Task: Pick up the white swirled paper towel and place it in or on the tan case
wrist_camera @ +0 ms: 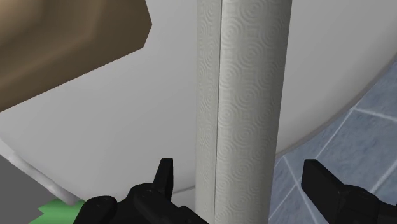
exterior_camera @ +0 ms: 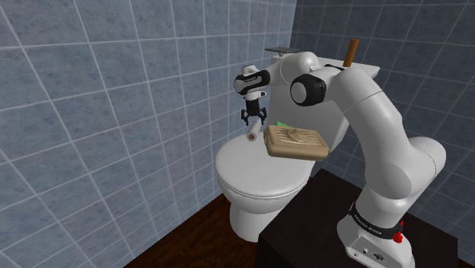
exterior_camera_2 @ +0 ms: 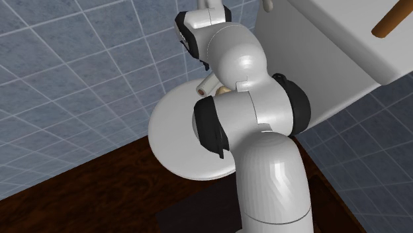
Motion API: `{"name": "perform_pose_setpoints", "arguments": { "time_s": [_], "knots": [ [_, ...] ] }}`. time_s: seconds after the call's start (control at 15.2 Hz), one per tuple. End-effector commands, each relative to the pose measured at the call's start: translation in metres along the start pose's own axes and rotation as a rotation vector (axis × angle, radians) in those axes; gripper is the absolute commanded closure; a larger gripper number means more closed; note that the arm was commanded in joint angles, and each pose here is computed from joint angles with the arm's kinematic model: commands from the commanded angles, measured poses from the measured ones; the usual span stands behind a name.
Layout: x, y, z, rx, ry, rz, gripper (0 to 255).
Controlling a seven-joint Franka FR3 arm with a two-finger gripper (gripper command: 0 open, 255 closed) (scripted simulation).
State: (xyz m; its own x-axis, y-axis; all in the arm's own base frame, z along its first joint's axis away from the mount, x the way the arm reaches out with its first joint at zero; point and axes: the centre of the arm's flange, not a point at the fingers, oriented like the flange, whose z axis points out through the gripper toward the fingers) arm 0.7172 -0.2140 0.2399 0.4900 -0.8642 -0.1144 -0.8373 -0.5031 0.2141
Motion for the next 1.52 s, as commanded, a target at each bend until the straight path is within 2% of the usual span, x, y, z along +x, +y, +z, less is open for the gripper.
{"name": "perform_pose_setpoints", "arguments": {
  "time_s": [0.0,0.2,0.26,0.86,1.45],
  "knots": [
    [0.0,0.0,0.001,0.0,0.0,0.0,0],
    [0.0,0.0,0.0,0.0,0.0,0.0,0],
    [0.0,0.0,0.0,0.0,0.0,0.0,255],
    [0.0,0.0,0.001,0.0,0.0,0.0,255],
    [-0.006,0.01,-0.046,0.0,0.0,0.0,255]
  ]
}}
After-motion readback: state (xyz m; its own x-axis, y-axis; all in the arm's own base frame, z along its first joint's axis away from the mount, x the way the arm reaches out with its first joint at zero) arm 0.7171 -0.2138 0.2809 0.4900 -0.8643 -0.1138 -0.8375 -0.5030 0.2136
